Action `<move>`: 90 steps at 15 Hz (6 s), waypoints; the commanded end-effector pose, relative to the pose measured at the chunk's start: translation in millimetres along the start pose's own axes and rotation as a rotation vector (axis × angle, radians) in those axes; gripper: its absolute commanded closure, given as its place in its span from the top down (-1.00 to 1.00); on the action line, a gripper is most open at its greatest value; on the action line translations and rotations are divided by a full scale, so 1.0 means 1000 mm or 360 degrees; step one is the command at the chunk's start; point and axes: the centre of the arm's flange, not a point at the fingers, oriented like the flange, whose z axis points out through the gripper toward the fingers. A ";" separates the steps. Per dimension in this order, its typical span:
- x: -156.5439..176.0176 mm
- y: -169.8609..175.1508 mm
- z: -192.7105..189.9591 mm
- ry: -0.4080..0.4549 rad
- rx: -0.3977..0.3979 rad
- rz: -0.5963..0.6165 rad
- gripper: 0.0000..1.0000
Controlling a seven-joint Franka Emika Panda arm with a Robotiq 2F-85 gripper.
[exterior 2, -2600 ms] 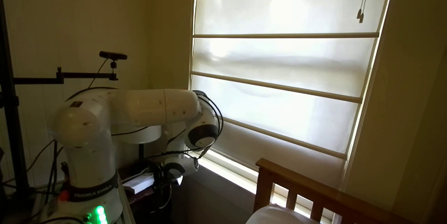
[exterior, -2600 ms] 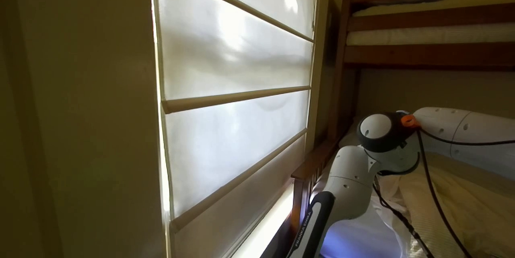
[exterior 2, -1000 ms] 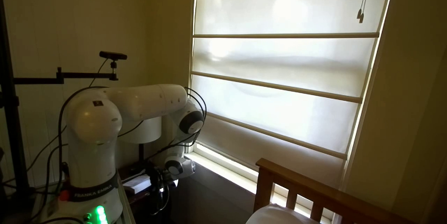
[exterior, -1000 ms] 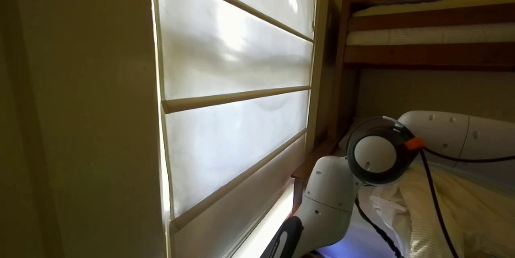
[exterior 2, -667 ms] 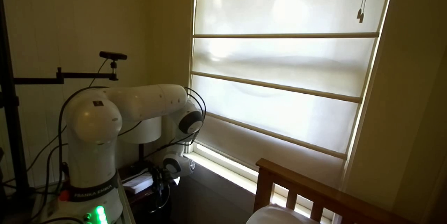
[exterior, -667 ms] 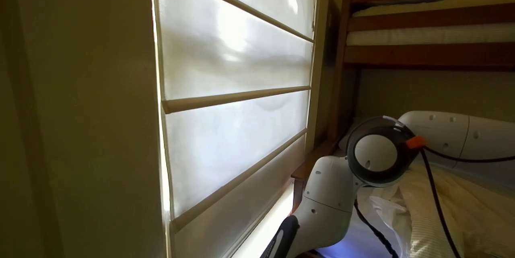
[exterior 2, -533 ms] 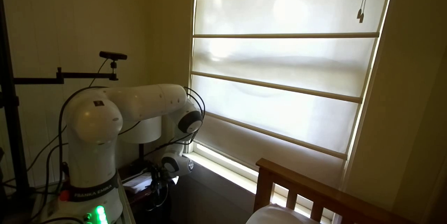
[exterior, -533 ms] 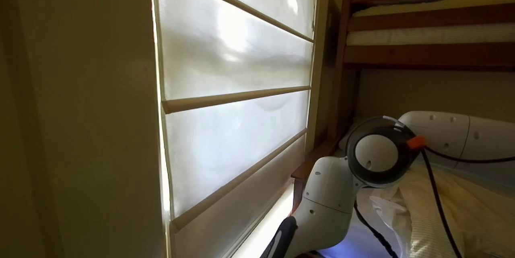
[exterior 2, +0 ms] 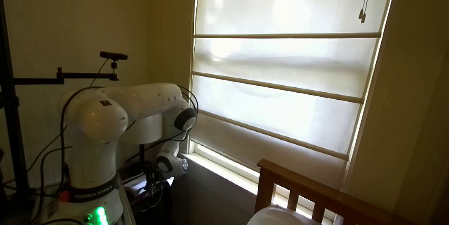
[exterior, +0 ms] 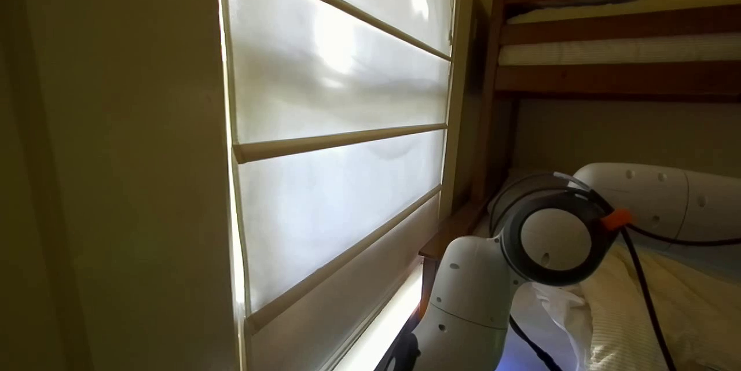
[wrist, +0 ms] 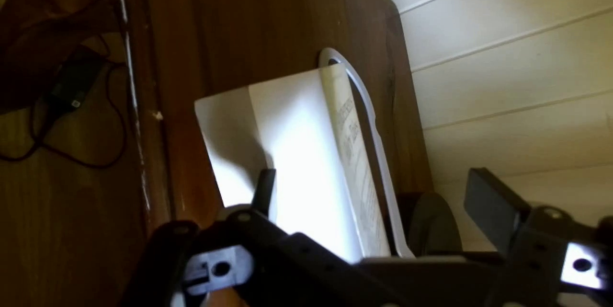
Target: Put the book on the headboard
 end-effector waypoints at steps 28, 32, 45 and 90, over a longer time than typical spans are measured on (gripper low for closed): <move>0.034 0.024 0.025 0.0128 -0.0048 -0.0011 1.00; 0.035 0.029 0.008 0.0269 -0.0087 0.0028 1.00; 0.038 0.017 0.036 0.0087 -0.0014 -0.0020 1.00; -0.121 -0.007 -0.197 0.0805 -0.0498 0.0348 -0.88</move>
